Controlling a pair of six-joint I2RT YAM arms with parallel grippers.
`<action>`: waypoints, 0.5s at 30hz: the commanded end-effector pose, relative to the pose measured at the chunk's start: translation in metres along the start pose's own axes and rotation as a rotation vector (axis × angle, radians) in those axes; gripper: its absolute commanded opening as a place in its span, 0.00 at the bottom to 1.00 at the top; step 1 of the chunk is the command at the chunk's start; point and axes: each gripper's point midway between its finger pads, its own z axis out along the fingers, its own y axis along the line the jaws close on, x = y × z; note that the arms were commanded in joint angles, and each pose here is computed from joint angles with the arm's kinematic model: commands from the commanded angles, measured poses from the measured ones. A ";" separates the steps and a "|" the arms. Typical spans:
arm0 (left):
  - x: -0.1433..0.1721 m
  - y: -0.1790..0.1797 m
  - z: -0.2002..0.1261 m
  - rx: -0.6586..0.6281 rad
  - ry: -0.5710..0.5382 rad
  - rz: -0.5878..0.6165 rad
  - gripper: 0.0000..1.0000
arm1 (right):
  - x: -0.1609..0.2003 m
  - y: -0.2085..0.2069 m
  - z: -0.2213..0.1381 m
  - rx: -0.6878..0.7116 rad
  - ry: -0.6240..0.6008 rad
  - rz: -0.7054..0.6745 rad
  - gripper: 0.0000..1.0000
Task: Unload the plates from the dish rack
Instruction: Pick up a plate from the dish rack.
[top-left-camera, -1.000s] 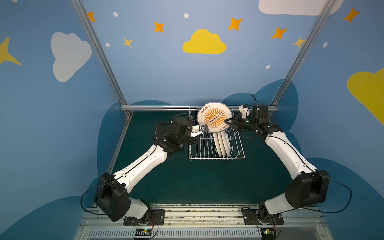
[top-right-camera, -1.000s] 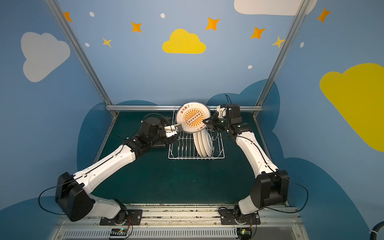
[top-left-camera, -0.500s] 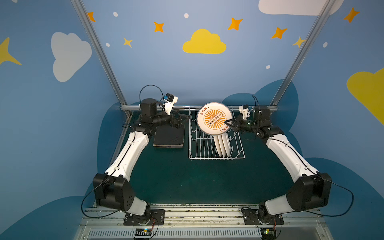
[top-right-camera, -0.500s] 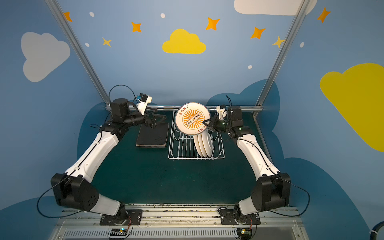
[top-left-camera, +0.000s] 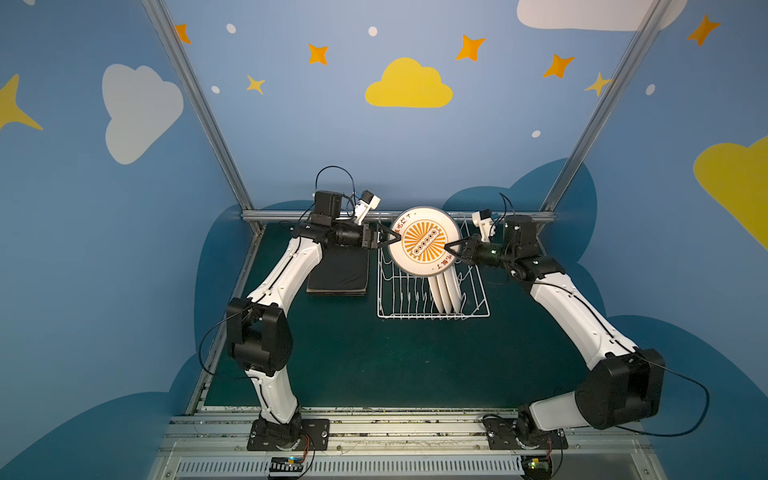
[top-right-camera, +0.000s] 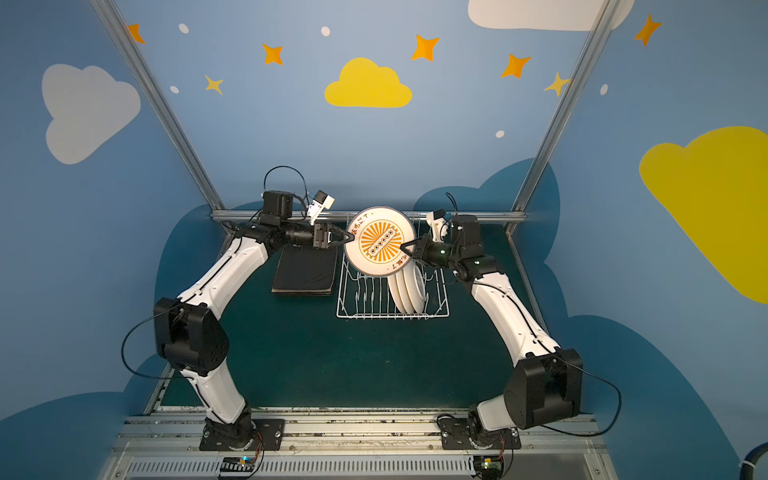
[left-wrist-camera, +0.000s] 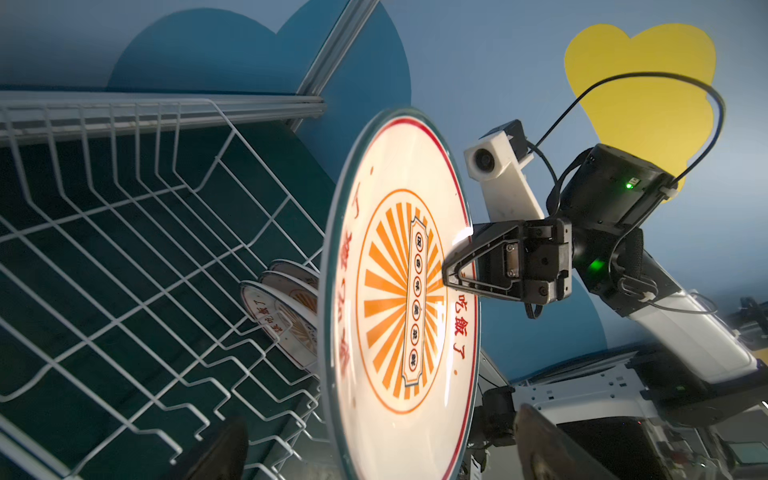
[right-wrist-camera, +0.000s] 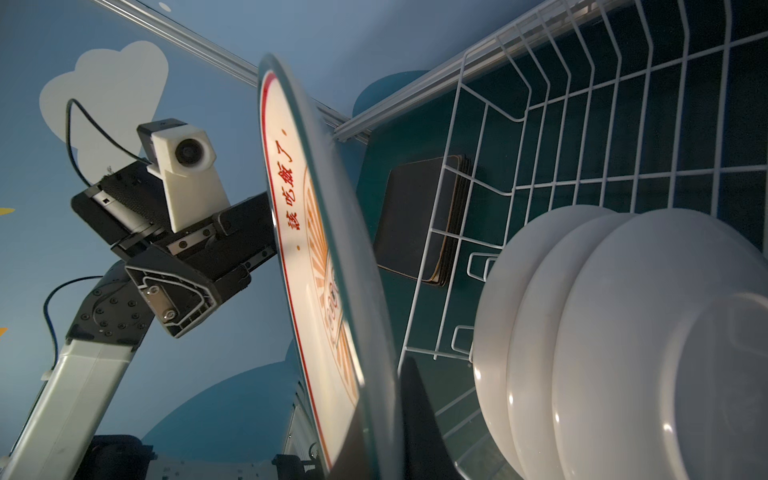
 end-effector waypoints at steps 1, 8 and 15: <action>0.003 -0.017 0.007 0.060 0.027 0.010 0.96 | -0.006 0.025 -0.008 -0.067 -0.028 -0.081 0.00; 0.007 -0.021 0.008 0.058 0.027 0.042 0.66 | -0.003 0.024 -0.005 -0.090 -0.011 -0.068 0.00; 0.007 -0.015 0.007 0.017 0.003 0.055 0.38 | 0.006 0.024 0.005 -0.125 0.036 -0.033 0.00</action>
